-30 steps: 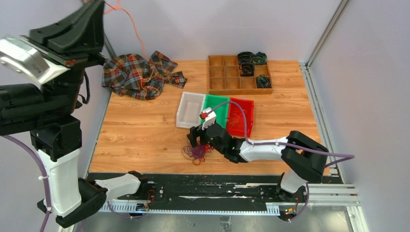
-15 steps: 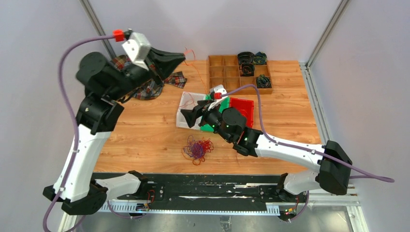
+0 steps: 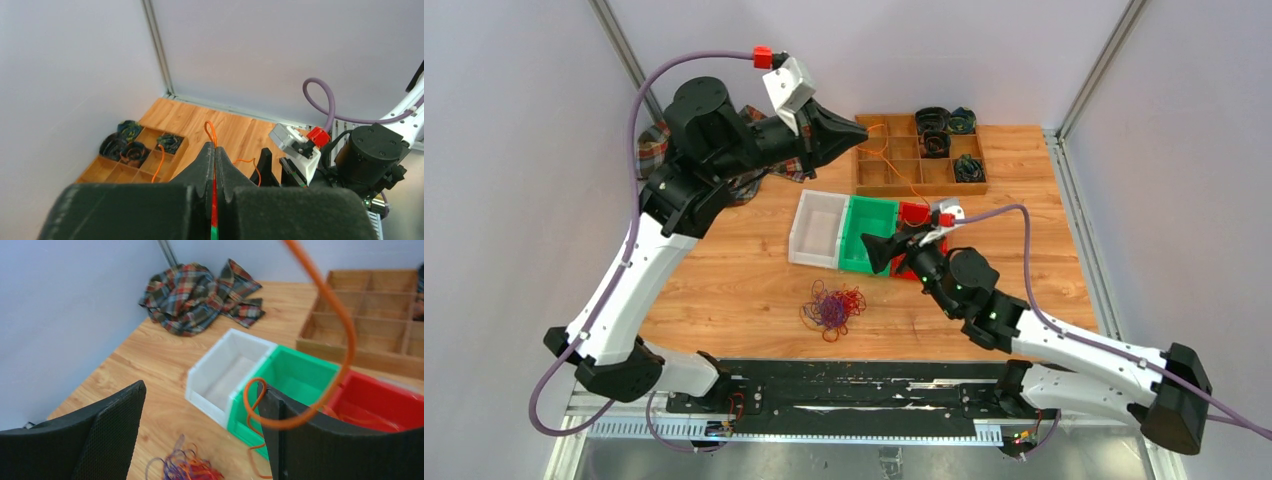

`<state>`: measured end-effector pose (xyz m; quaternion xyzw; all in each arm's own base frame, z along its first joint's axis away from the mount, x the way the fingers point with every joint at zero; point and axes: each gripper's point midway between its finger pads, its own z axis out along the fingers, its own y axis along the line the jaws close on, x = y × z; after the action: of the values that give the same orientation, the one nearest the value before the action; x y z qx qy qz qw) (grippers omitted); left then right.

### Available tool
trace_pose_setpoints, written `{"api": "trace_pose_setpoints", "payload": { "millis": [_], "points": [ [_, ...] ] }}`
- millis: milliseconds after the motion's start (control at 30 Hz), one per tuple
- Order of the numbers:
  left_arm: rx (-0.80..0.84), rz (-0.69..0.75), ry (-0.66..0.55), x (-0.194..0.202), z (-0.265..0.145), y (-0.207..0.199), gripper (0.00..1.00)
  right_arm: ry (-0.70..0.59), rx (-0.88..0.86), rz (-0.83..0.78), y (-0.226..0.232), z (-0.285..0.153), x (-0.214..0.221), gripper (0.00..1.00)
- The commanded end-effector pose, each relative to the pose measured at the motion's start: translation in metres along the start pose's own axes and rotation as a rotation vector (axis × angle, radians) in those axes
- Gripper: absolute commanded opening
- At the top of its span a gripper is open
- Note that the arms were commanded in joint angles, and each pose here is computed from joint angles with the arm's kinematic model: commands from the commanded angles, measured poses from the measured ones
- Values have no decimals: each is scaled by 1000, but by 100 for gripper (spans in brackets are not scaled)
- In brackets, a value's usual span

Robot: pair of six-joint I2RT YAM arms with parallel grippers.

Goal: Untangle the cables

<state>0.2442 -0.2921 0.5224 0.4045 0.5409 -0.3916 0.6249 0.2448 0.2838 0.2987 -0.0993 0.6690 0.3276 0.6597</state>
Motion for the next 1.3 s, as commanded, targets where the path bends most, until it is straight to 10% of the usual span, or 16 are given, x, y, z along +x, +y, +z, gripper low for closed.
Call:
{"api": "trace_pose_setpoints", "payload": {
  "millis": [0,1267],
  "points": [
    [33,48,-33,-13,16,-7,1,-9,162,-10,-45,-29,4,82],
    [21,-9,182,121,140,42,0,-73,559,-9,-150,-121,6,80]
  ]
}}
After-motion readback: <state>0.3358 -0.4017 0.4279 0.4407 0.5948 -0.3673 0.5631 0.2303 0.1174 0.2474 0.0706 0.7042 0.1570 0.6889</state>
